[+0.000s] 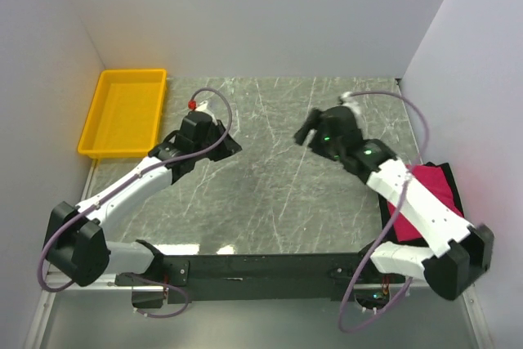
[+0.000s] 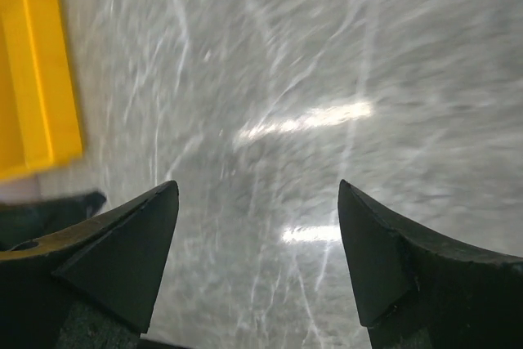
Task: Fold and stack the t-shirts
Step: Reset both grippers
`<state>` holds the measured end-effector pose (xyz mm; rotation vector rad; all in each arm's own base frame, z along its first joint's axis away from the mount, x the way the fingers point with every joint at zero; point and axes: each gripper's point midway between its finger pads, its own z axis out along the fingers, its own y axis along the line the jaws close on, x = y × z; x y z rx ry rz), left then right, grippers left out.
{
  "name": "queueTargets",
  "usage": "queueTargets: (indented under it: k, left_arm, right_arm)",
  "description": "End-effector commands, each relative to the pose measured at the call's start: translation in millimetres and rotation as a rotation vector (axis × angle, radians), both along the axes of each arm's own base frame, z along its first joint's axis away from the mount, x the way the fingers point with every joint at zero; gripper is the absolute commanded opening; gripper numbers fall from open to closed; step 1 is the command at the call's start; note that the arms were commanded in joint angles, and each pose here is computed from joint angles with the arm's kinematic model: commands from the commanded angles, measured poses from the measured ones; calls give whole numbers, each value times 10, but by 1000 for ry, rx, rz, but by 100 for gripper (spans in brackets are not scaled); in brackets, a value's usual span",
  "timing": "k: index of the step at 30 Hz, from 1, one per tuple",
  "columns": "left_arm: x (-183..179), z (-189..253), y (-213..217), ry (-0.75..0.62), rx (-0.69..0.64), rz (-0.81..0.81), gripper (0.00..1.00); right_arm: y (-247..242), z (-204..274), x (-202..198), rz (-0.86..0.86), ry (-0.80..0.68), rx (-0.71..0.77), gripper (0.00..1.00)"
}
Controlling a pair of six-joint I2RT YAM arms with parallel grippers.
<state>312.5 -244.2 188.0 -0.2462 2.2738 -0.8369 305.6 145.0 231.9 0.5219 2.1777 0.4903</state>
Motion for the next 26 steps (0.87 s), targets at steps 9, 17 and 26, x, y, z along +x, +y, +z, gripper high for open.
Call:
queueTargets:
  k: [9,17,26]
  left_arm:
    - [-123,-82,222,-82,-37,77,18]
    - [-325,-225,457,-93,-9,124,19]
    - [-402,-167,586,-120,10,147,20]
  right_arm:
    - [886,-281,-230,281,-185,11,86]
    - [597,-407,-389,261,-219,-52,88]
    - [574,-320,-398,256,-257,-36,88]
